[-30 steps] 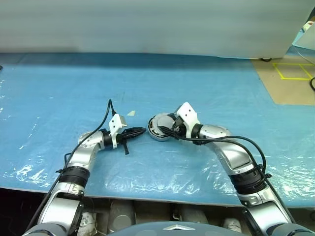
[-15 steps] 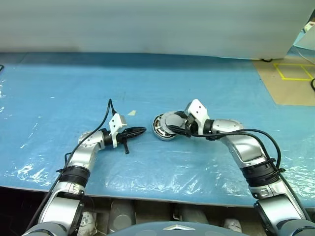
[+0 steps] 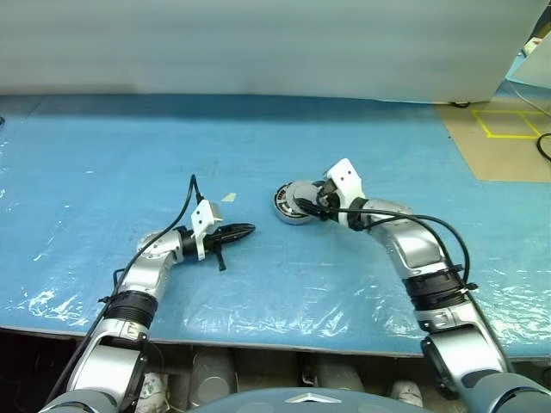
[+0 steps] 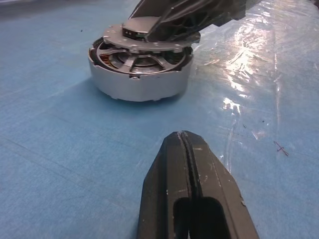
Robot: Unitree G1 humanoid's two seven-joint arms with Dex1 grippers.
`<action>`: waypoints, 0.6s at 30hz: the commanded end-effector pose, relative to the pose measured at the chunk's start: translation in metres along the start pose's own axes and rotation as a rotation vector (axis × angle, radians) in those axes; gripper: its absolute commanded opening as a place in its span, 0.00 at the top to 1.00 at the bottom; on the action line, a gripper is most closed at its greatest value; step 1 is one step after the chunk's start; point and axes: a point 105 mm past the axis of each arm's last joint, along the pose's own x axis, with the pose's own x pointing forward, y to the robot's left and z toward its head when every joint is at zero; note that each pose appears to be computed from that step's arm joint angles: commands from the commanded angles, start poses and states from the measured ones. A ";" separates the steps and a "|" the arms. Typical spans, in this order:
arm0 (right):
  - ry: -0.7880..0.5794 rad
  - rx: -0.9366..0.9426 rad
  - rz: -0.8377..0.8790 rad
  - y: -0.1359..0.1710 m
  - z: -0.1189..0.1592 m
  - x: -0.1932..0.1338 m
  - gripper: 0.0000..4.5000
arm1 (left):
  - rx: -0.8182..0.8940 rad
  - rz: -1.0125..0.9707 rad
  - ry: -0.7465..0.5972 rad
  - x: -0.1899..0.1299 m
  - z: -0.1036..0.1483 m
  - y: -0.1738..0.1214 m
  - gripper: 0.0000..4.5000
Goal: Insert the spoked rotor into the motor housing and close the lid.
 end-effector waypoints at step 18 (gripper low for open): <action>0.129 0.206 -0.499 -0.024 -0.014 0.006 0.34 | 0.018 -0.009 0.001 0.001 0.002 -0.001 1.00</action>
